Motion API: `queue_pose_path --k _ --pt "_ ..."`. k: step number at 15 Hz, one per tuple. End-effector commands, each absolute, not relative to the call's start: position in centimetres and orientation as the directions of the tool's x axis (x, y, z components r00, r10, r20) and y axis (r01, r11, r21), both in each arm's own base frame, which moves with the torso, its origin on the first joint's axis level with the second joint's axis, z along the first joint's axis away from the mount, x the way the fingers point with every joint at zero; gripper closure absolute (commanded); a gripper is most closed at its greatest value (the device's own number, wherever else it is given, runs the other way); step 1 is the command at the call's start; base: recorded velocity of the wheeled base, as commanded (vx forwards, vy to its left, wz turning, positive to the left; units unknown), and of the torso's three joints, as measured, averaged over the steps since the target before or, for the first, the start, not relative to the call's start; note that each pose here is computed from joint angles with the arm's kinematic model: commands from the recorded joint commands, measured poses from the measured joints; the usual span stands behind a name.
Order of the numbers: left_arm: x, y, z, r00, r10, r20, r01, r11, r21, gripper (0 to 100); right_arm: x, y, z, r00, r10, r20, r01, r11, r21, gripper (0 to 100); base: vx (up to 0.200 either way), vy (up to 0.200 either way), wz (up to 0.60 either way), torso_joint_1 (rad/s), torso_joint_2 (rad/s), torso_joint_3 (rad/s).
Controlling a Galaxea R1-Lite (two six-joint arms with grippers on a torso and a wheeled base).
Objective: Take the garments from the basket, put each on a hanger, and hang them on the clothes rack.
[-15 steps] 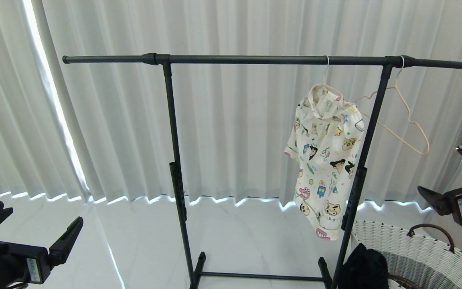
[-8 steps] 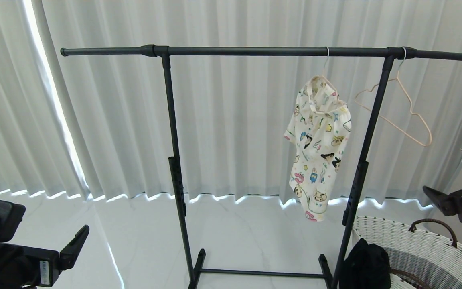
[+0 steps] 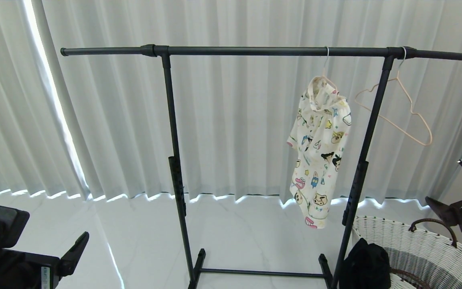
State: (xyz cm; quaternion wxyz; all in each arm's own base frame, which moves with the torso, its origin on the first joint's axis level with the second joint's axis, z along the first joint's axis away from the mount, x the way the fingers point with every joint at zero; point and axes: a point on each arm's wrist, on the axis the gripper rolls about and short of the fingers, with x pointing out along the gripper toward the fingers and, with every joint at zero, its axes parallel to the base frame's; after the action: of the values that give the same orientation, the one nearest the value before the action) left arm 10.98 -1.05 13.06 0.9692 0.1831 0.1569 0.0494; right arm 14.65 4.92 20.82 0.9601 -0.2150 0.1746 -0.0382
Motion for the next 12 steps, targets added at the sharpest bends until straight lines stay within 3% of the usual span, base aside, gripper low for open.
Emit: queue_pose_path --k 1,9,12 --pt "10.9 -1.1 13.2 0.949 0.15 -0.279 -0.035 0.925 0.378 0 14.7 4.9 20.6 0.934 -0.15 -0.324 -0.004 0.904 -0.428 0 0.0 -0.2 0.0 0.002 0.0 -0.002" --pt "10.6 -1.1 13.2 0.953 0.142 -0.268 -0.023 0.915 0.404 0 14.7 4.5 19.9 0.928 -0.173 -0.33 0.017 0.904 -0.427 0 0.0 -0.2 0.0 0.001 0.0 0.004" --pt "10.6 -1.1 13.3 0.954 0.142 -0.265 -0.024 0.915 0.403 0 14.5 4.4 18.9 0.928 -0.171 -0.331 0.012 0.902 -0.431 0 0.0 0.0 0.0 0.0 0.0 0.0"
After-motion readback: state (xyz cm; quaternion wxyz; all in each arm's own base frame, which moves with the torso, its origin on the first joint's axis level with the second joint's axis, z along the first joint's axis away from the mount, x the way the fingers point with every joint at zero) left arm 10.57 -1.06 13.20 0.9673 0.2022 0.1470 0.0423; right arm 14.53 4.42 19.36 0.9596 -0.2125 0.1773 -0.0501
